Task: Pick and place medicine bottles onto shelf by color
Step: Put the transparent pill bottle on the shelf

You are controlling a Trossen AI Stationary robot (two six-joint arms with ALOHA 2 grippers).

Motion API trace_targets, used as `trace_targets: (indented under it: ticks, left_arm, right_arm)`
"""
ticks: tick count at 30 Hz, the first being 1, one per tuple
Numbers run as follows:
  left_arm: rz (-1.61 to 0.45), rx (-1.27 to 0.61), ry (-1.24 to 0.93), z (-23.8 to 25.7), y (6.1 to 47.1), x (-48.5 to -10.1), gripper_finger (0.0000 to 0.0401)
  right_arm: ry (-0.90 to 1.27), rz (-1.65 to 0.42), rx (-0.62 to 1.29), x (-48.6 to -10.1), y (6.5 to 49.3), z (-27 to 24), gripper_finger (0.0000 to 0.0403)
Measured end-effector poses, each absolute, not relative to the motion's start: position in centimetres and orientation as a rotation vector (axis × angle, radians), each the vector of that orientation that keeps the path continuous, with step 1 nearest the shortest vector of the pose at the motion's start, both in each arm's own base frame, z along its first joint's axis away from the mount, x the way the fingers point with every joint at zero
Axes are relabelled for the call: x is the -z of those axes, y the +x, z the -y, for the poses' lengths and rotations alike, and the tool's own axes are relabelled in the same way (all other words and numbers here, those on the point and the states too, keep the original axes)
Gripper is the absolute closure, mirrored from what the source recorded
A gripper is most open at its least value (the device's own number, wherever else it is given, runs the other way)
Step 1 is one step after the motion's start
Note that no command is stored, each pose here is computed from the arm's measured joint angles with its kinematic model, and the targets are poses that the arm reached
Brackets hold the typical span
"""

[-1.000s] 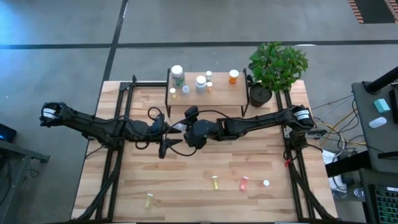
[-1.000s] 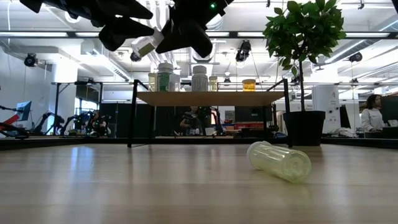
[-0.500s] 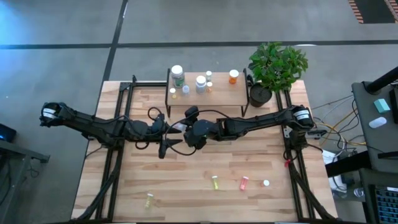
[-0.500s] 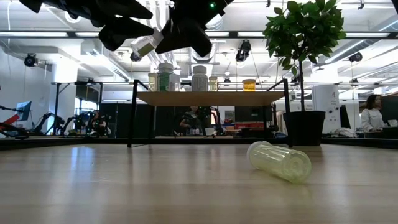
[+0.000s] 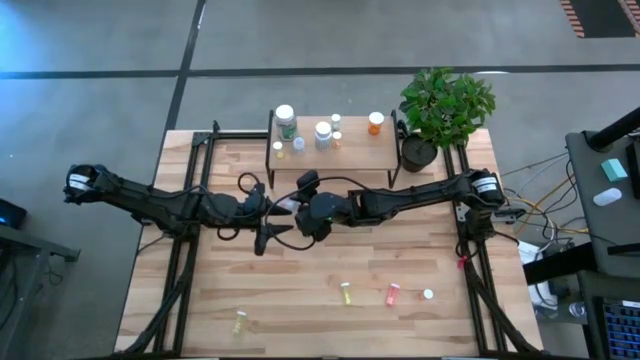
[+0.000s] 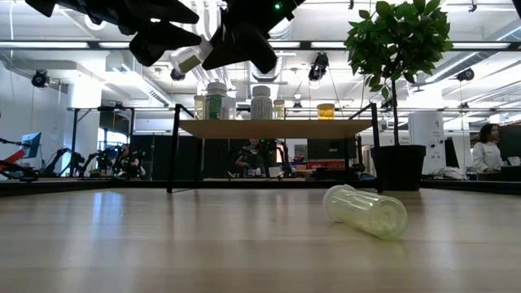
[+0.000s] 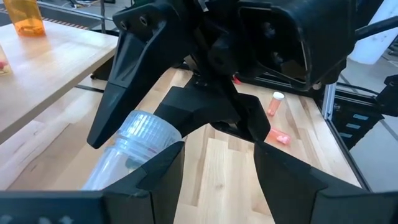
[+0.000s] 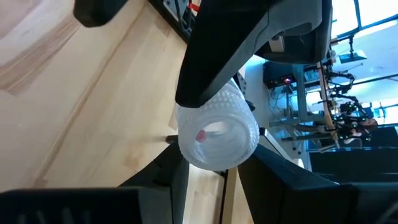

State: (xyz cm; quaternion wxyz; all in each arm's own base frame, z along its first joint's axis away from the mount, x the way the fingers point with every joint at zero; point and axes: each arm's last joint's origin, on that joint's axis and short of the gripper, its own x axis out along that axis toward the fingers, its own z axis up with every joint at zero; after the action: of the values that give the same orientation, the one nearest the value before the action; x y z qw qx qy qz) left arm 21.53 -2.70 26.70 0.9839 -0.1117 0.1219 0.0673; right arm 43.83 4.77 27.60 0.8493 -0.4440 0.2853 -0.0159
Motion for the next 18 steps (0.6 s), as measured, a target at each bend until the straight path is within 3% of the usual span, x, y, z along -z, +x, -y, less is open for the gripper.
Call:
trace_targets:
  ticks: [9,18]
  left_arm:
    - [-0.266,-0.057,-0.259,2.9,21.5,-26.5,0.0218]
    - [-0.362,-0.058,-0.295,3.4,22.4,-23.3,0.0218]
  right_arm:
    - [-0.828,-0.606,-0.054,-27.3,43.6,-5.2,0.0286]
    - [-0.716,-0.725,-0.108,-26.2,42.8,-5.8,0.0286]
